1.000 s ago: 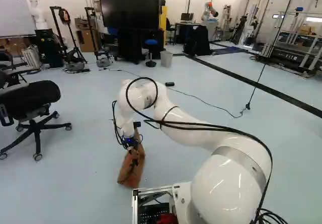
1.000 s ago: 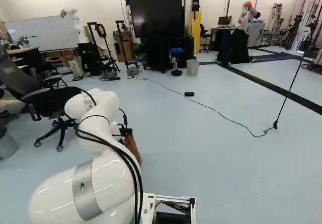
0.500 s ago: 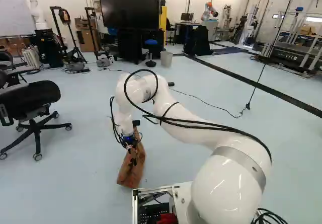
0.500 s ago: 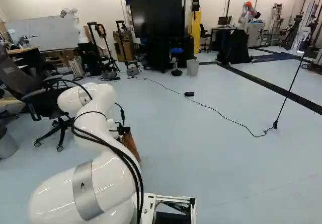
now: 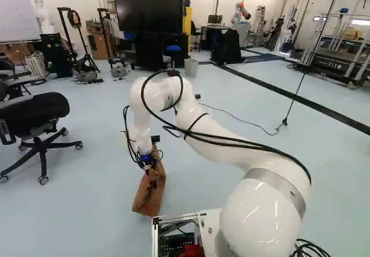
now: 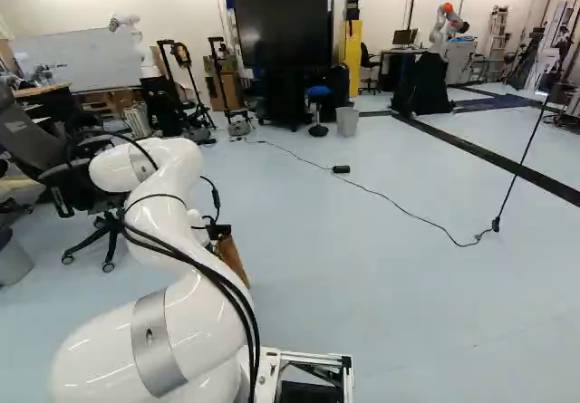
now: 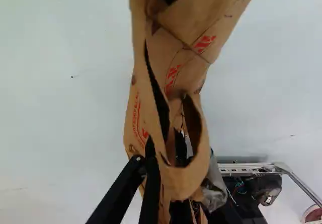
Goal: Pick up the grocery bag from the ground
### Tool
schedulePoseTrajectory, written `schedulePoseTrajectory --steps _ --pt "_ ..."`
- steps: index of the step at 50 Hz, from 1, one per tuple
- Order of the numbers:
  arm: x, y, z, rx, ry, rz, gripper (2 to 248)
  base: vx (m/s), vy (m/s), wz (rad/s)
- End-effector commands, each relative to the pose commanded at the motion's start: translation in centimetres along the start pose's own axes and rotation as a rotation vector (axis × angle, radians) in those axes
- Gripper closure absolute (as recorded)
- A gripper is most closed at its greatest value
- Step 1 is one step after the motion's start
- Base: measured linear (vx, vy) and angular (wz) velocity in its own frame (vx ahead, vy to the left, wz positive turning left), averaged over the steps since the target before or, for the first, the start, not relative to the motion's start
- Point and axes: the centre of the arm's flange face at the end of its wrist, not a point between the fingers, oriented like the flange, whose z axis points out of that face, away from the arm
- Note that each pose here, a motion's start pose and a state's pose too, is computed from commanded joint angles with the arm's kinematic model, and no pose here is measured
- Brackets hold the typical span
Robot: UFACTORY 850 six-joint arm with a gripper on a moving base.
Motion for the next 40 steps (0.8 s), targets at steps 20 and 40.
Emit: schedulePoseTrajectory --steps 20,40 --pt "-1.9 0.2 -2.9 -0.007 -0.008 -0.018 228 0.0 0.0 0.0" --pt "-3.4 1.3 -5.9 -0.011 -0.014 -0.017 228 0.0 0.0 0.0"
